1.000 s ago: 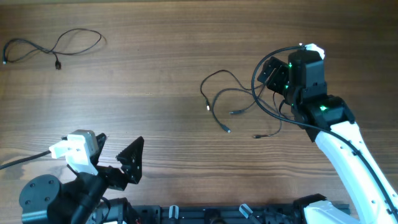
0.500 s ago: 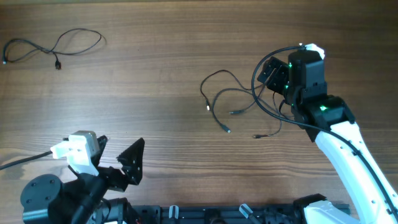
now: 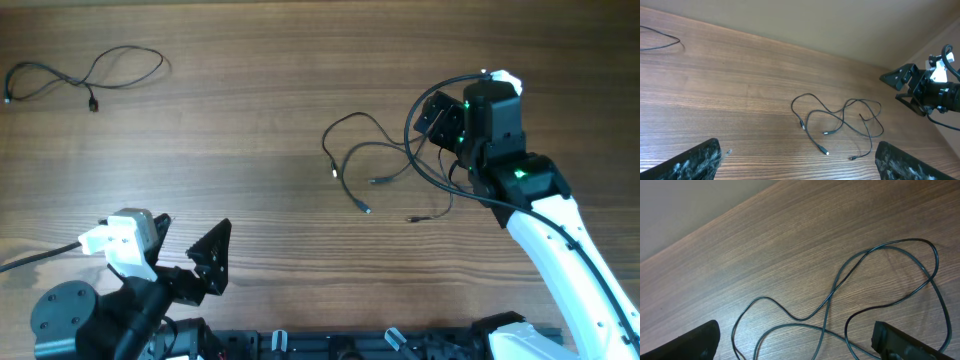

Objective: Untangle cables

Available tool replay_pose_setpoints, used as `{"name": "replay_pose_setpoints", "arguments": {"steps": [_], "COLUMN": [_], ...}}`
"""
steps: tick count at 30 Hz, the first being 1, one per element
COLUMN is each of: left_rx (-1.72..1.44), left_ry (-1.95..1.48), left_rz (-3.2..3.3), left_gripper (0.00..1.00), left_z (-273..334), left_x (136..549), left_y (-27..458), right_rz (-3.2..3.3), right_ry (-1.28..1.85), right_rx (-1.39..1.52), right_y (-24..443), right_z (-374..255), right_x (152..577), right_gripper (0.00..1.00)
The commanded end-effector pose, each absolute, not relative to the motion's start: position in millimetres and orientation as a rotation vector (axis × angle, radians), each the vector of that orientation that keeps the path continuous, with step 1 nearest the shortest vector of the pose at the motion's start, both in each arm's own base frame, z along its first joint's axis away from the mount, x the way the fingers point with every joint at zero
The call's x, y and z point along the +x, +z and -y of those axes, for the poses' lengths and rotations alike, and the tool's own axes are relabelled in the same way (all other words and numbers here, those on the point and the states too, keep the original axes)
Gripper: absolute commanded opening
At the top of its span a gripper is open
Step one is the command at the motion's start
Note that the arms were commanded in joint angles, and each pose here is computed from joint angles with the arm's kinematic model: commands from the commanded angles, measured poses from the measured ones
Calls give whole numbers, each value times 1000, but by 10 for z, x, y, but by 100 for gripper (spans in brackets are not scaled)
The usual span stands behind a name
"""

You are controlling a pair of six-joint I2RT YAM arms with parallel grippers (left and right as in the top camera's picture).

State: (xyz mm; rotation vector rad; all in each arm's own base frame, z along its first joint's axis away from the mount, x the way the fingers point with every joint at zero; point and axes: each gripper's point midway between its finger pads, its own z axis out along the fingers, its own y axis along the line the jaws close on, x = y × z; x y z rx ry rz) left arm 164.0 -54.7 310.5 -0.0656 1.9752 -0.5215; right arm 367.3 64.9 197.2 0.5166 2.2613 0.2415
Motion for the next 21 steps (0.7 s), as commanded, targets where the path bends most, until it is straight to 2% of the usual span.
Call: {"name": "replay_pose_setpoints", "arguments": {"steps": [1, 8, 16, 21], "left_rx": [-61, -57, -15, -26], "left_ry": [-538, -535, -512, -518], "left_rz": [-1970, -1959, -1851, -1879], "left_gripper": [100, 100, 100, 100], "left_z": [570, 568, 556, 559], "left_x": [1633, 1643, 1731, 1710], "left_y": [3112, 3136, 3385, 3319], "right_rz": [-2246, -2246, -2246, -2246], "right_ry": [224, 224, 225, 224], "right_rx": [540, 540, 540, 540], "right_y": [1985, 1985, 1985, 1985], "right_z": [-606, -606, -606, -606], "right_x": [3683, 3683, 3683, 3683], "right_gripper": [100, 100, 100, 100]}}
